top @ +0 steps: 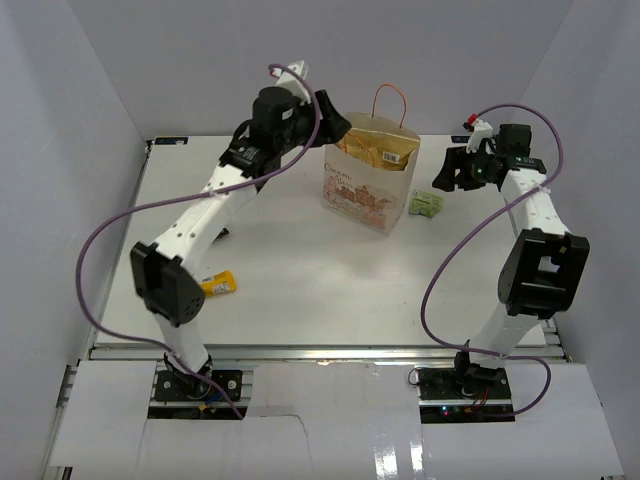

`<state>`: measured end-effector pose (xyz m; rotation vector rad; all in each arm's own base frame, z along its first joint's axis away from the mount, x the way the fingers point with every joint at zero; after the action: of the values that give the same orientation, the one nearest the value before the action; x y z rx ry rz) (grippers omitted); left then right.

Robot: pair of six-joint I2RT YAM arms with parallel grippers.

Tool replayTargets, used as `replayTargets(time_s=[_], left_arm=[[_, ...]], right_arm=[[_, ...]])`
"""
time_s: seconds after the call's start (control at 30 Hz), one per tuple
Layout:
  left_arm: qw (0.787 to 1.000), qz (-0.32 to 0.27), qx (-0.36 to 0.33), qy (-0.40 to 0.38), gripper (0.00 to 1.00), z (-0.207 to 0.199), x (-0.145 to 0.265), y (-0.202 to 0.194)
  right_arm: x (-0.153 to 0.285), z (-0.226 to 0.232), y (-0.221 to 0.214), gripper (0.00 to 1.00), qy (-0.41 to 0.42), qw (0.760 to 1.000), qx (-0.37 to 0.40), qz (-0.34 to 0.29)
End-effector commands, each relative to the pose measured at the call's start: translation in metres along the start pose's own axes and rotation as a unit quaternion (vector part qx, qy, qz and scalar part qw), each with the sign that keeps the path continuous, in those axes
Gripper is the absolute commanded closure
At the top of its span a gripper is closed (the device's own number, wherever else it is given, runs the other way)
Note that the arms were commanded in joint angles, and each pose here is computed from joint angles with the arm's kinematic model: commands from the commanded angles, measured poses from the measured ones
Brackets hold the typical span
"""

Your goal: Place the snacks into the paper bag

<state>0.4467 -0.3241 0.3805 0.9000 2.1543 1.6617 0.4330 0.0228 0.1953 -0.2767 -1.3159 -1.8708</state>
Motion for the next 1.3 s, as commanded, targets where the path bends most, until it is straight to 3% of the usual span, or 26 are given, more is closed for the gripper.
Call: replayTargets(time_s=[0.0, 0.03, 0.1, 0.13, 0.2, 0.23, 0.27, 0.5, 0.63, 1.03, 1.2, 1.27], left_arm=[[0.994, -0.072, -0.060, 0.049, 0.27, 0.002, 0.108, 0.054], [0.993, -0.033, -0.056, 0.099, 0.24, 0.030, 0.114, 0.013], [0.990, -0.046, -0.045, 0.122, 0.21, 0.035, 0.161, 0.005], [0.987, -0.006, -0.034, 0.155, 0.19, 0.055, 0.169, -0.039], [0.984, 0.017, 0.001, 0.178, 0.18, 0.065, 0.192, -0.073], [0.982, 0.000, 0.015, 0.186, 0.17, 0.064, 0.214, -0.074], [0.979, 0.032, 0.030, 0.200, 0.17, 0.074, 0.221, -0.110], [0.956, 0.019, 0.174, 0.237, 0.17, 0.085, 0.272, -0.189], [0.949, 0.014, 0.203, 0.242, 0.17, 0.088, 0.280, -0.207], [0.947, 0.056, 0.191, 0.251, 0.14, 0.092, 0.270, -0.221], [0.947, 0.051, 0.197, 0.249, 0.14, 0.092, 0.269, -0.222], [0.948, 0.049, 0.194, 0.249, 0.14, 0.091, 0.270, -0.220]], right_arm=[[-0.018, -0.024, 0.011, 0.28, -0.042, 0.999, -0.012, 0.017], [-0.029, -0.036, 0.008, 0.28, -0.055, 0.998, -0.014, 0.028], [-0.044, -0.050, 0.000, 0.28, -0.071, 0.996, -0.041, 0.043], [-0.047, -0.055, -0.002, 0.28, -0.082, 0.994, -0.060, 0.048], [-0.057, -0.058, -0.005, 0.29, -0.086, 0.990, -0.095, 0.059], [-0.059, -0.063, -0.007, 0.29, -0.105, 0.986, -0.112, 0.057], [-0.062, -0.064, -0.009, 0.29, -0.116, 0.980, -0.149, 0.056], [-0.072, -0.070, -0.037, 0.30, -0.143, 0.965, -0.211, 0.063], [-0.078, -0.062, -0.043, 0.30, -0.120, 0.975, -0.168, 0.077], [-0.094, -0.084, -0.059, 0.33, -0.140, 0.982, 0.011, 0.127], [-0.102, -0.088, -0.068, 0.42, -0.133, 0.980, 0.038, 0.144], [-0.105, -0.088, -0.073, 0.50, -0.128, 0.979, 0.044, 0.150]])
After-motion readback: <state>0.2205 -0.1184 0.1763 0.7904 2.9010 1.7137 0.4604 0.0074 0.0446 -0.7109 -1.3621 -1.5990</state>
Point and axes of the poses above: each gripper's point midway between its finger pads, its own x axis back along the fingers, its own z axis along the line the jaws close on, y = z × x, the point moved 2 cm from there along x, back along the fingers, and after that the axes turned 14 degrees about -x, right-handed, at the moved point
